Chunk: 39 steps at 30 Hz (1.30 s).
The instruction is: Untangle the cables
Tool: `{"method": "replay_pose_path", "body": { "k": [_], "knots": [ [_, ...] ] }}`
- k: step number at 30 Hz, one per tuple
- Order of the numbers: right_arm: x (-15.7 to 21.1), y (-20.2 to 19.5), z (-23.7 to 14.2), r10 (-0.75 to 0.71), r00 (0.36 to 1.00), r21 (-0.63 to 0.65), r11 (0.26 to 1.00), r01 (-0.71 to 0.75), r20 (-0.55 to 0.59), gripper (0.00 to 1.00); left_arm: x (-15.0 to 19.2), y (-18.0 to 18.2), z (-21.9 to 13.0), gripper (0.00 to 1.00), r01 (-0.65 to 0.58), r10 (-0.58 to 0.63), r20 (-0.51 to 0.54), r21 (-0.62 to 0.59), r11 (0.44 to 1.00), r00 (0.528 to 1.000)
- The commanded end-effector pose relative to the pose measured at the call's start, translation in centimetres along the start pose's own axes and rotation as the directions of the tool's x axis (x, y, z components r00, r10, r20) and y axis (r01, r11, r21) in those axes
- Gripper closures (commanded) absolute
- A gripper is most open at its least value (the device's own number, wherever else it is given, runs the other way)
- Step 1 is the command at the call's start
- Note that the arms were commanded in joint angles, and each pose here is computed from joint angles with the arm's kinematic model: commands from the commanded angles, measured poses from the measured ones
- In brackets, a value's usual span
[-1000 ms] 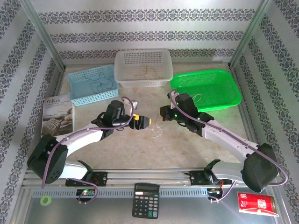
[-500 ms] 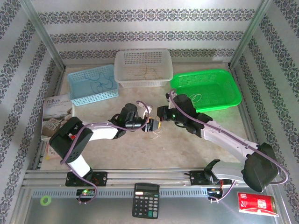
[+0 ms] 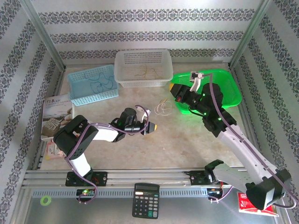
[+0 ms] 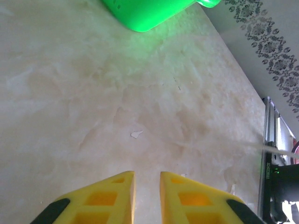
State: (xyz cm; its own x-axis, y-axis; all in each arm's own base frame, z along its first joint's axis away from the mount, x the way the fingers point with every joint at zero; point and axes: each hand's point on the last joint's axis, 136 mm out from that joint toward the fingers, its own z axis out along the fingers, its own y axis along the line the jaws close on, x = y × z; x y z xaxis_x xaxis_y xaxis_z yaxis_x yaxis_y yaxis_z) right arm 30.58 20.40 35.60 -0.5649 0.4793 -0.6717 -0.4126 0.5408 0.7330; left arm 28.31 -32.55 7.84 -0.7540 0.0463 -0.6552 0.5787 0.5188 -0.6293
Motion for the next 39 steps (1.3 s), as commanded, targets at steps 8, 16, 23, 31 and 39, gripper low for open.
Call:
{"method": "replay_pose_path", "body": {
  "k": [8, 16, 23, 31, 39],
  "knots": [
    [0.9, -0.5, 0.6, 0.058, 0.998, -0.029, 0.998, -0.059, -0.020, 1.00, -2.3, -2.6, -2.9, 0.45, -0.091, 0.090, 0.087, 0.008, 0.996, 0.992],
    [4.3, -2.2, 2.3, 0.056, 0.993, 0.006, 0.998, -0.055, -0.102, 1.00, -2.1, -4.3, -6.5, 0.23, -0.186, 0.187, 0.083, -0.027, 0.982, 0.979],
    [7.7, -1.4, 4.5, 0.022, 0.982, 0.003, 1.000, -0.022, -0.189, 1.00, -4.6, -5.9, -8.0, 0.15, -0.251, 0.256, 0.138, -0.053, 0.967, 0.957],
    [10.1, 1.1, 6.0, 0.000, 0.968, -0.047, 0.999, -0.012, -0.249, 1.00, -7.2, -4.4, -6.4, 0.16, -0.293, 0.315, 0.168, -0.142, 0.945, 0.934],
    [6.8, 4.4, 5.2, 0.009, 0.982, -0.128, 0.991, -0.033, -0.189, 1.00, -4.8, -1.8, -4.3, 0.70, -0.244, 0.260, 0.130, -0.123, 0.962, 0.957]
  ]
}}
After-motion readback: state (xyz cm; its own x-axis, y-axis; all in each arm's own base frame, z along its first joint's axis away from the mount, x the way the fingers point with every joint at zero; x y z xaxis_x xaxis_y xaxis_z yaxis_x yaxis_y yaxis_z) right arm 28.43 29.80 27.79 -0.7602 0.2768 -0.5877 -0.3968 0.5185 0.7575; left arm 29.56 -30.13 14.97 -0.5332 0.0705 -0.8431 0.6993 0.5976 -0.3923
